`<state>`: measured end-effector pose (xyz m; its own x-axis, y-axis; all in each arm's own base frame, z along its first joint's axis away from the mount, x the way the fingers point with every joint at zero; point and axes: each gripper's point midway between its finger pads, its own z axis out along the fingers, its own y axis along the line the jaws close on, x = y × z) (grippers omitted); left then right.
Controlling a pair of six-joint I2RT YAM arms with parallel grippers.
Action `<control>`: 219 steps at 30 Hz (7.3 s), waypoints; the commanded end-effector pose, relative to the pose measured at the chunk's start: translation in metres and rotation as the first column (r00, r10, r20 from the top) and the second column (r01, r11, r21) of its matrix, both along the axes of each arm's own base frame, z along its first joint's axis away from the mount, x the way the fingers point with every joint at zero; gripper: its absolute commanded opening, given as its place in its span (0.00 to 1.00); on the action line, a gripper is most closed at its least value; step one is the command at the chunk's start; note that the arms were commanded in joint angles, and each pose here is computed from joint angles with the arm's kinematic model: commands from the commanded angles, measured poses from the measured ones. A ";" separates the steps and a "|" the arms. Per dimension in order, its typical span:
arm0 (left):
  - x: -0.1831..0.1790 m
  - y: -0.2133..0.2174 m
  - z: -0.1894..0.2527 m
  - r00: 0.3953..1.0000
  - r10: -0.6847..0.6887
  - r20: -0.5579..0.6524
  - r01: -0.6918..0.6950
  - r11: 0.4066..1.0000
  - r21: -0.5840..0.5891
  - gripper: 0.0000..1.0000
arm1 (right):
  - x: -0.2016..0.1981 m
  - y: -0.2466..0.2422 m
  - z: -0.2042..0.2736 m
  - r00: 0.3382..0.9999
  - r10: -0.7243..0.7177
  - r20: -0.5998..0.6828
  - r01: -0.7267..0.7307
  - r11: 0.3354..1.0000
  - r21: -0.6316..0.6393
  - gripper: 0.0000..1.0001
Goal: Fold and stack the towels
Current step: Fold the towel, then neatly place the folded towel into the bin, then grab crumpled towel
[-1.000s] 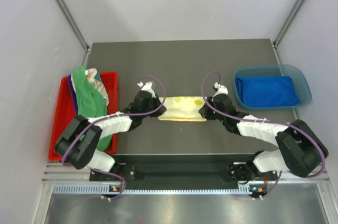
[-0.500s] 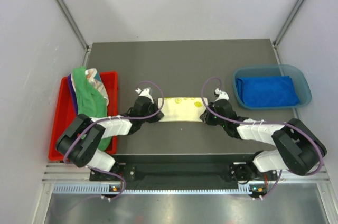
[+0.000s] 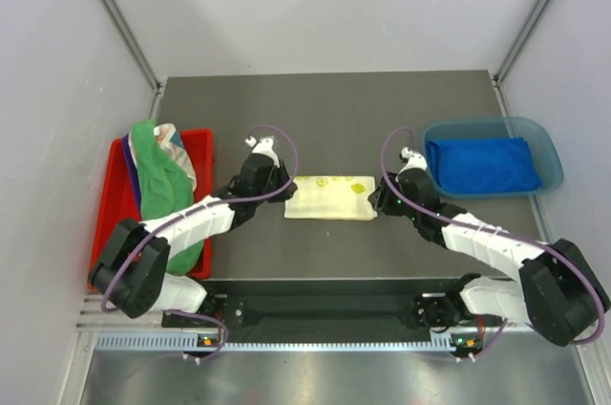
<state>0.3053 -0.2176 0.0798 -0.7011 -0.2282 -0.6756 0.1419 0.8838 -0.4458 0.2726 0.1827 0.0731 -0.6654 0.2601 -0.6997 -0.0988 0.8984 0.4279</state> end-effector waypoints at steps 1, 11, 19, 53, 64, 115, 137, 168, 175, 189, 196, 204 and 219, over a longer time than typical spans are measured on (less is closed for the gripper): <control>0.006 -0.010 0.030 0.997 -0.049 0.061 0.050 0.999 -0.017 0.23 | 0.013 -0.010 0.002 1.000 -0.012 -0.009 0.011 0.999 -0.031 0.42; -0.004 -0.075 0.012 0.970 -0.241 0.023 0.242 0.962 -0.123 0.24 | 0.039 0.001 -0.013 0.998 0.036 -0.047 -0.037 0.999 -0.007 0.58; -0.007 -0.087 -0.016 0.971 -0.238 -0.031 0.232 0.965 -0.123 0.24 | 0.039 0.018 -0.033 0.993 0.065 -0.101 -0.063 0.998 0.016 0.57; -0.052 -0.001 0.143 0.976 -0.100 0.192 0.111 0.993 -0.048 0.21 | 0.047 -0.044 0.000 0.993 -0.075 -0.088 0.010 0.813 -0.582 0.00; -0.081 0.020 0.147 0.952 -0.197 0.233 0.194 0.980 0.034 0.21 | 0.071 -0.087 0.077 0.988 -0.148 0.036 0.120 0.607 -0.785 0.00; -0.132 0.071 0.181 0.893 -0.173 0.415 0.183 0.983 0.016 0.28 | 0.129 -0.342 0.119 0.825 -0.469 0.314 0.462 0.241 -0.853 0.00; -0.133 0.069 0.179 0.893 -0.182 0.412 0.191 0.981 0.020 0.29 | 0.143 -0.348 0.098 0.721 -0.649 0.242 0.577 0.370 -0.728 0.87; -0.087 0.114 0.140 0.951 0.152 0.270 -0.208 0.959 0.193 0.39 | 0.060 -0.095 0.085 0.960 -0.198 0.198 0.242 0.942 -0.232 0.87; -0.030 0.167 0.119 0.869 0.469 0.156 -0.494 0.812 0.311 0.54 | 0.051 -0.077 0.090 0.971 -0.100 0.217 0.143 0.971 -0.191 0.88; 0.013 0.325 0.066 0.444 0.896 0.010 -0.843 0.414 0.342 0.58 | 0.039 -0.047 0.092 0.976 0.031 0.214 -0.011 0.995 -0.096 0.88; 0.040 0.358 0.040 0.369 0.929 0.017 -0.876 0.342 0.339 0.52 | 0.039 -0.039 0.086 0.978 0.062 0.200 -0.047 0.996 -0.077 0.88; 0.058 0.381 0.017 0.336 0.942 -0.001 -0.883 0.316 0.347 0.55 | 0.043 -0.034 0.072 0.984 0.077 0.163 -0.065 0.995 -0.078 0.87; 0.062 0.380 -0.019 0.326 0.940 -0.103 -0.857 0.340 0.387 0.27 | 0.043 -0.038 0.067 0.986 0.065 0.154 -0.050 0.994 -0.101 0.86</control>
